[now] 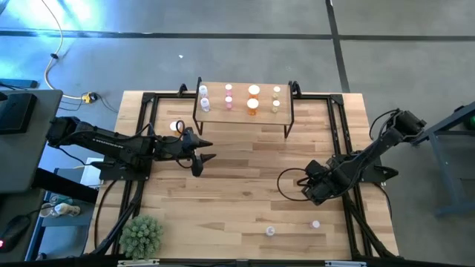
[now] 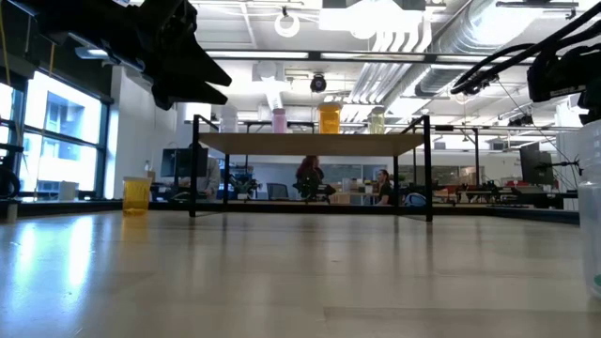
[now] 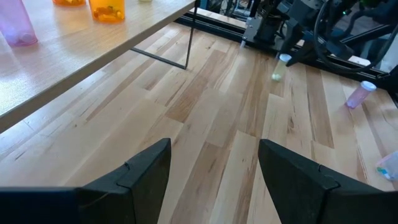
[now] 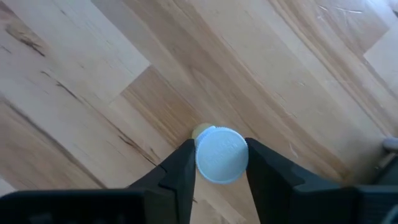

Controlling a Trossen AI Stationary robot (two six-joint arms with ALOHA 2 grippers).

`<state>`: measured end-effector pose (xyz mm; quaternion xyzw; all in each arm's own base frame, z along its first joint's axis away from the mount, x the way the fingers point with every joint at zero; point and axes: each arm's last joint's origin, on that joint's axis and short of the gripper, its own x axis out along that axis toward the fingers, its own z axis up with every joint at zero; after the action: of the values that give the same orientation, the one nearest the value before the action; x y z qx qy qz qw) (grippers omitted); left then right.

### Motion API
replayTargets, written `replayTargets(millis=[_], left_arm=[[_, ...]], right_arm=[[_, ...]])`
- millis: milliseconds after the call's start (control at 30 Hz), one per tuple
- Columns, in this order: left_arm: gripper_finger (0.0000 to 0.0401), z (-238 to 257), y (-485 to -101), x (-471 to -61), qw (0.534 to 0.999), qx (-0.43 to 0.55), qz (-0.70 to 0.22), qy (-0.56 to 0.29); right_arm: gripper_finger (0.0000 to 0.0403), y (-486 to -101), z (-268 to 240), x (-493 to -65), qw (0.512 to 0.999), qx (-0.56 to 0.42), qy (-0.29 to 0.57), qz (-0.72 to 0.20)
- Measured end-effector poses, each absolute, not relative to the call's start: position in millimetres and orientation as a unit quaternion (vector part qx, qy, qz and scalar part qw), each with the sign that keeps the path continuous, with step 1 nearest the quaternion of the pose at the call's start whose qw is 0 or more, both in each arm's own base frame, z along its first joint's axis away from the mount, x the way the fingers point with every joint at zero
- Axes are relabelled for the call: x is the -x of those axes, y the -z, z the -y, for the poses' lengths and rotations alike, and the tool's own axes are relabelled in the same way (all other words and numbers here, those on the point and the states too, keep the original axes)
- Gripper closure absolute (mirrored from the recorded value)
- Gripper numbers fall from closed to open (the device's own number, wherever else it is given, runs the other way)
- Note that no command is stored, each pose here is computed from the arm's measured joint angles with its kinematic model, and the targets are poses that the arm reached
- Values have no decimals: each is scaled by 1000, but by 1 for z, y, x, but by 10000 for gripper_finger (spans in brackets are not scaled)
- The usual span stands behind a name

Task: Pick and place medicine bottles onto shelf by color
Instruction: Put the yellow pill bottle on the shelf aligned with the other yellow pill bottle

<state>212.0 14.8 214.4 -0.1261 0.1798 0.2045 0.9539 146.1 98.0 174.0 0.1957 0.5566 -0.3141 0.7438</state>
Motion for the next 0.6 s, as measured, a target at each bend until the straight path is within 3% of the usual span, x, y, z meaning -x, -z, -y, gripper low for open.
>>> replayTargets(millis=[233,600], left_arm=[[170,-15,-215,-212,954,126,-179,-204],[170,-15,-216,-213,955,127,-174,-204]], right_arm=[[289,-180,-102,-151,749,-216,299,-551],[290,-230,-91,-193,803,-204,241,-506]])
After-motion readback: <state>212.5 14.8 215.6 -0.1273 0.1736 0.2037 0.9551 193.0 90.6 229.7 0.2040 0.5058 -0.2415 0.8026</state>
